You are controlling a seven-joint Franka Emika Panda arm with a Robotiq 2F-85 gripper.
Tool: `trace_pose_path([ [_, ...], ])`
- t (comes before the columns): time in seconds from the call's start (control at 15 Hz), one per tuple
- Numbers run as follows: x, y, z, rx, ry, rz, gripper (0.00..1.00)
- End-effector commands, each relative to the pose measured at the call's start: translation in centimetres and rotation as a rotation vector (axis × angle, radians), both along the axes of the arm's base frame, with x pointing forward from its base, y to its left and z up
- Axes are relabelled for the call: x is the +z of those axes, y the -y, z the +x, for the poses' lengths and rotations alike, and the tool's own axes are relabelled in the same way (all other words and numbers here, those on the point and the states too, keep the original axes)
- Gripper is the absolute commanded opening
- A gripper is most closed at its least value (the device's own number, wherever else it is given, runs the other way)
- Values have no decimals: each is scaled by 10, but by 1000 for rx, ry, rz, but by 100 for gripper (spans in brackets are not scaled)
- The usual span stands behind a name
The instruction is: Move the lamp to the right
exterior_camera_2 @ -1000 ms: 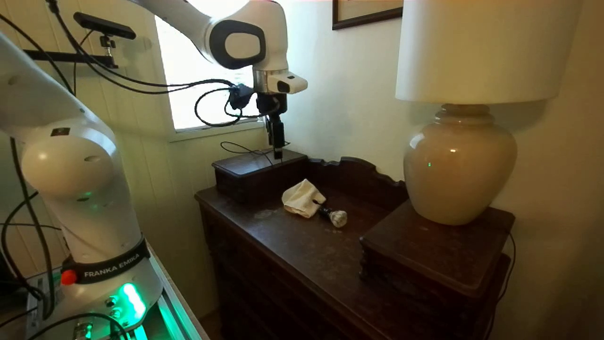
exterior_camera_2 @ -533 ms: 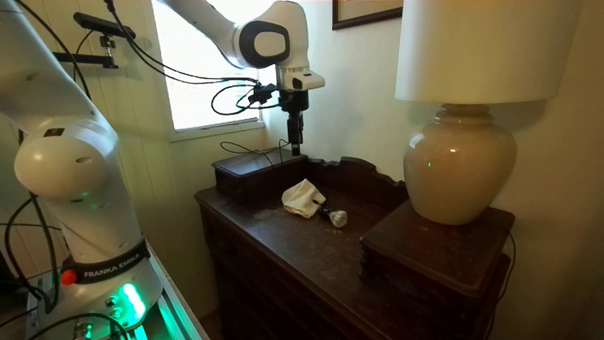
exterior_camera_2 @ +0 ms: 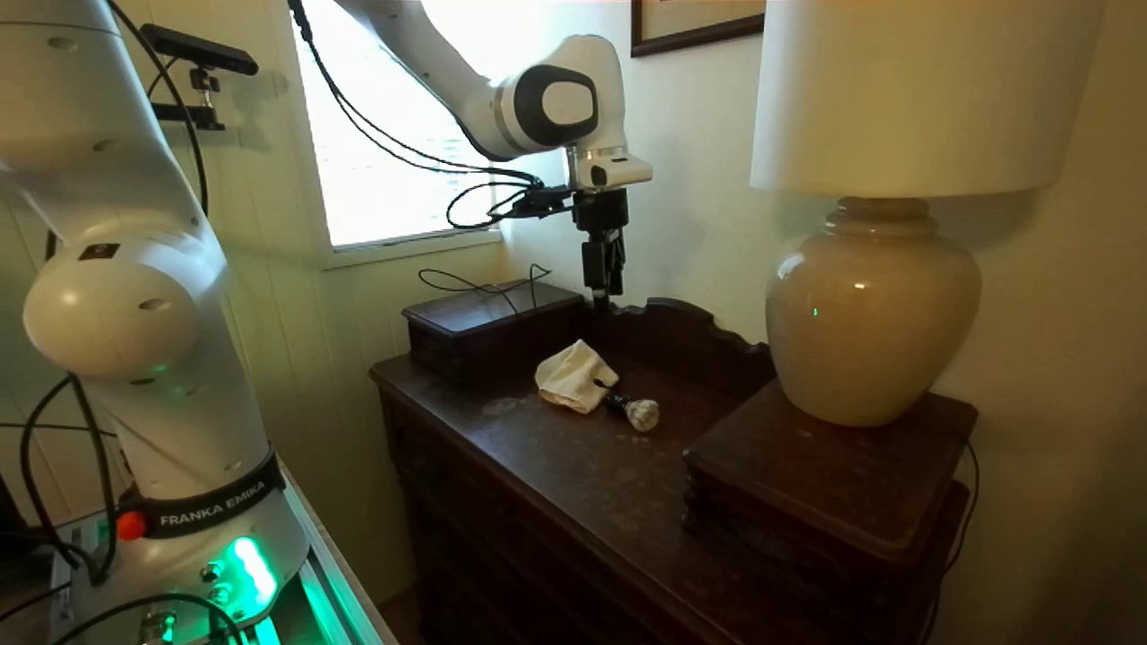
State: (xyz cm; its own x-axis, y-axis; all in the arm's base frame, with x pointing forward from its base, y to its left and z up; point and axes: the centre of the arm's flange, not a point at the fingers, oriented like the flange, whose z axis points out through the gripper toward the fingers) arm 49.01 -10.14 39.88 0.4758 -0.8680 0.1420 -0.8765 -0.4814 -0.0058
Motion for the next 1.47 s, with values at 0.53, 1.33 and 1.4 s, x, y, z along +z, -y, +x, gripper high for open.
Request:
trace_pose_path([
  [0.53, -11, 12, 36, -196, -63, -49, 100],
  [1.33, -68, 44, 145, -648, 11, -370, 100],
  [1.4, -72, 48, 149, -648, 17, -383, 100],
])
